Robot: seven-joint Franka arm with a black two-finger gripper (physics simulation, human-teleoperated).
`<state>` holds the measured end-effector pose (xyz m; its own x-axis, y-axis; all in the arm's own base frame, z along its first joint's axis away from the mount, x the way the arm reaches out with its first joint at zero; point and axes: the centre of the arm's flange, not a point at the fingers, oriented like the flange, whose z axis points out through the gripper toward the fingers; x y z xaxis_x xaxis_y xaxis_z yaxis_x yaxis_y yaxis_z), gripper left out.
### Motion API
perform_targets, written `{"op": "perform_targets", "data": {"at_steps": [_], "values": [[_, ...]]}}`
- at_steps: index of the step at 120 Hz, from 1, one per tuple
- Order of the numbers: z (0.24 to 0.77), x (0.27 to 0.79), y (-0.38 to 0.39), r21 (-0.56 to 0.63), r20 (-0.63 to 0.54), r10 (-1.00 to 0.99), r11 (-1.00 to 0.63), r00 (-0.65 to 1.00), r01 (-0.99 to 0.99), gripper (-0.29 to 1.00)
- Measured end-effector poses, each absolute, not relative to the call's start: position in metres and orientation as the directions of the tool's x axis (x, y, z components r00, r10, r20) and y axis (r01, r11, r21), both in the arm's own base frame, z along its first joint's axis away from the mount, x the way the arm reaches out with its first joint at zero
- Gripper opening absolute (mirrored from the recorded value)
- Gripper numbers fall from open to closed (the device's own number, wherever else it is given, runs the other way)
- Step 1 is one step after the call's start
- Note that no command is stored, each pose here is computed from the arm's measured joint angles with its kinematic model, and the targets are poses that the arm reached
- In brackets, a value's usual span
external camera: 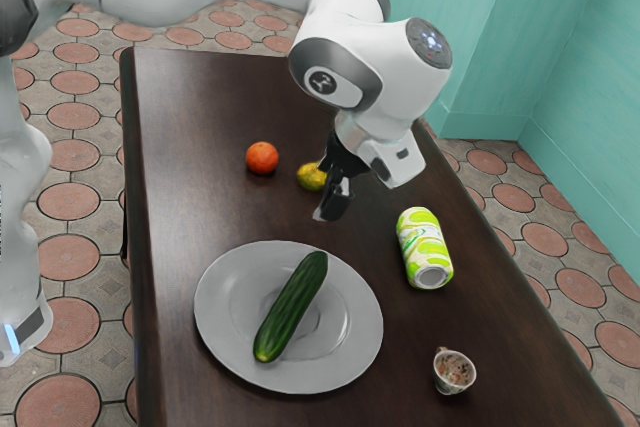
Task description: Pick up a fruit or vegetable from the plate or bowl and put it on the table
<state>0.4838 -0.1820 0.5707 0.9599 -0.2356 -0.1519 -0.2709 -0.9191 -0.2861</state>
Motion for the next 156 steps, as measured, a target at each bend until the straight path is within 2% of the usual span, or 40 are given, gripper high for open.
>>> {"op": "perform_targets", "data": {"at_steps": [18, 32, 42, 53, 75, 95, 115, 130, 156], "values": [[0.583, 0.502, -0.176, -0.24, -0.018, -0.236, -0.942, 0.972, -0.233, 0.7], [0.572, 0.494, -0.204, -0.179, 0.018, -0.092, -0.98, 0.996, -0.088, 0.7], [0.566, 0.478, -0.234, -0.109, -0.016, 0.064, -0.992, 0.998, 0.061, 0.7], [0.557, 0.476, -0.231, -0.065, -0.074, 0.292, -0.956, 0.954, 0.287, 0.7], [0.533, 0.463, -0.207, -0.1, -0.121, 0.608, -0.794, 0.785, 0.599, 0.7], [0.501, 0.436, -0.221, -0.138, -0.01, 0.672, -0.735, 0.741, 0.664, 0.7], [0.488, 0.439, -0.224, -0.075, 0.07, 0.735, -0.67, 0.674, 0.738, 0.7], [0.485, 0.438, -0.234, -0.019, 0.09, 0.774, -0.628, 0.627, 0.778, 0.7], [0.474, 0.426, -0.227, 0.012, 0.078, 0.844, -0.533, 0.53, 0.846, 0.7]]}}
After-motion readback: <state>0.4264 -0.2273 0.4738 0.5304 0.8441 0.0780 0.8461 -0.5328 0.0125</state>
